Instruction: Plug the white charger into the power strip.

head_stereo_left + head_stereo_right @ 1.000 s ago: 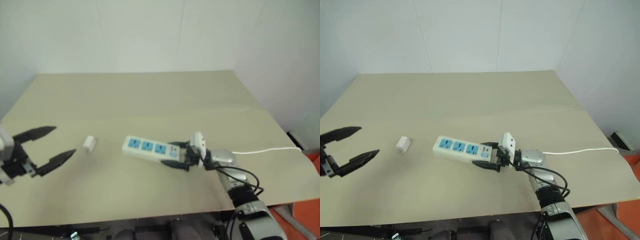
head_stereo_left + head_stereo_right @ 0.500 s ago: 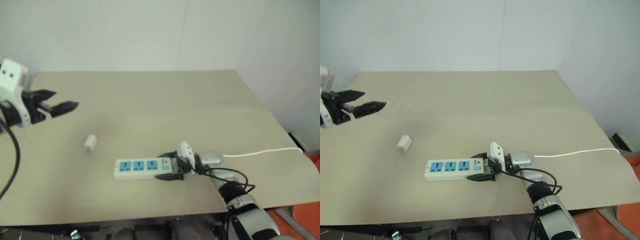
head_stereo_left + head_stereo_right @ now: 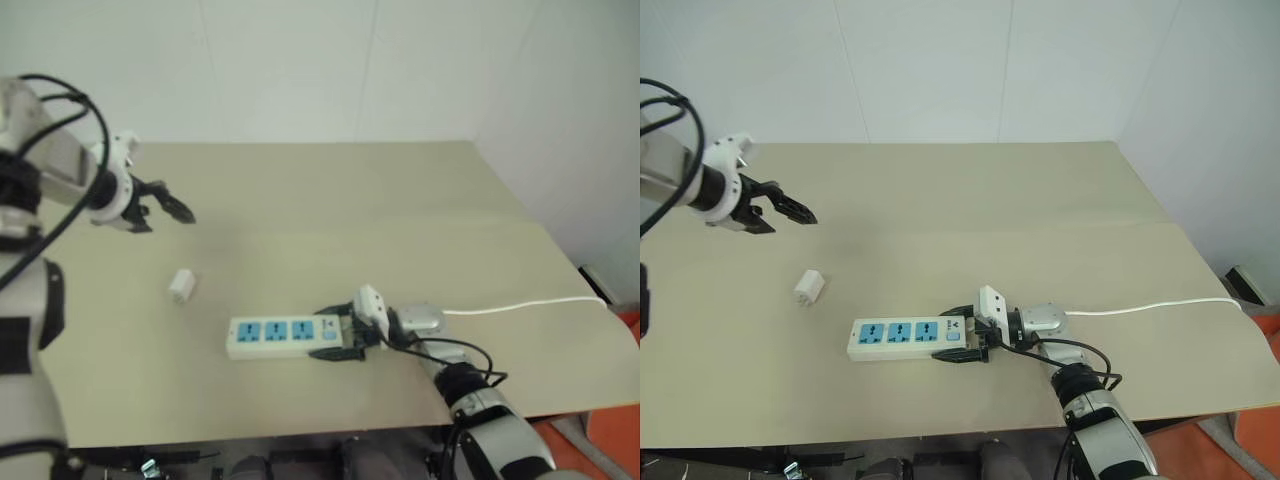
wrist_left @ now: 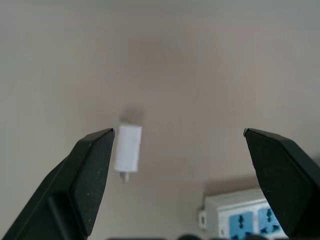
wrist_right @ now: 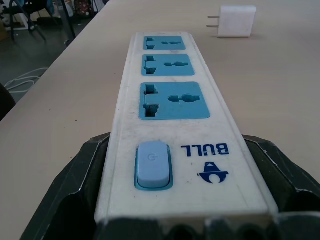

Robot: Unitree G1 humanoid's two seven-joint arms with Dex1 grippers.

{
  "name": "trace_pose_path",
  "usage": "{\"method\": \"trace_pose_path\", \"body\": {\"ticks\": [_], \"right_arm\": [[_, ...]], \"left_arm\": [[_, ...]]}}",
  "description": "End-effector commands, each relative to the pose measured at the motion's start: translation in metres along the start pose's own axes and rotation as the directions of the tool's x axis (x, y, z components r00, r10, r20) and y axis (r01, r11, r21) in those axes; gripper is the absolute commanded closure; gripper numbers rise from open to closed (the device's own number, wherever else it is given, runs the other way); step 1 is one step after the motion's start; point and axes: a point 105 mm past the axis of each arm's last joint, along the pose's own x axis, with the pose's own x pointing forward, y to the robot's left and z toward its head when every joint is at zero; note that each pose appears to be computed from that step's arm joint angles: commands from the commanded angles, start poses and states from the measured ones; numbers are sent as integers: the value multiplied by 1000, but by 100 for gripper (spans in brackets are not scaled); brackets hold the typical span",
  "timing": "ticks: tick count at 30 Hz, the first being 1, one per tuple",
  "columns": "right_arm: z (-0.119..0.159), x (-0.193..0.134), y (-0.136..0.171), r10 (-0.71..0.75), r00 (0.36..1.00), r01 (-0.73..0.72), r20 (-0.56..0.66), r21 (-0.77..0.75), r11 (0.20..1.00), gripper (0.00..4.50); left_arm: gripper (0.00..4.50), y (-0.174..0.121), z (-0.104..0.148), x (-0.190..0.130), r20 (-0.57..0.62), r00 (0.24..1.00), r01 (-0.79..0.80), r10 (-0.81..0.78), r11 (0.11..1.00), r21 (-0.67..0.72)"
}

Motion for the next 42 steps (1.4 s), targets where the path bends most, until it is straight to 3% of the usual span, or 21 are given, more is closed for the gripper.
{"method": "trace_pose_path", "body": {"ticks": [1, 7, 15, 38, 42], "right_arm": [[-3, 4, 3, 8, 1000, -8, -1, 11, 1000, 108], [-4, 2, 2, -9, 1000, 9, -2, 11, 1000, 108], [-3, 1, 2, -22, 1000, 22, 1, 11, 1000, 108], [-3, -1, 4, -80, 997, 80, 9, 22, 997, 108], [-4, -2, 6, -94, 996, 94, 7, 25, 995, 108]], "left_arm": [[0, 5, -2, 0, -34, 998, -58, 56, 996, -61], [0, 21, -16, 21, -99, 985, -148, 141, 987, -67], [0, 28, -21, 44, -97, 978, -188, 185, 982, -22], [0, 35, -36, 85, -125, 973, -182, 193, 979, 97], [96, 31, -36, 89, -129, 976, -161, 175, 981, 110]]}}
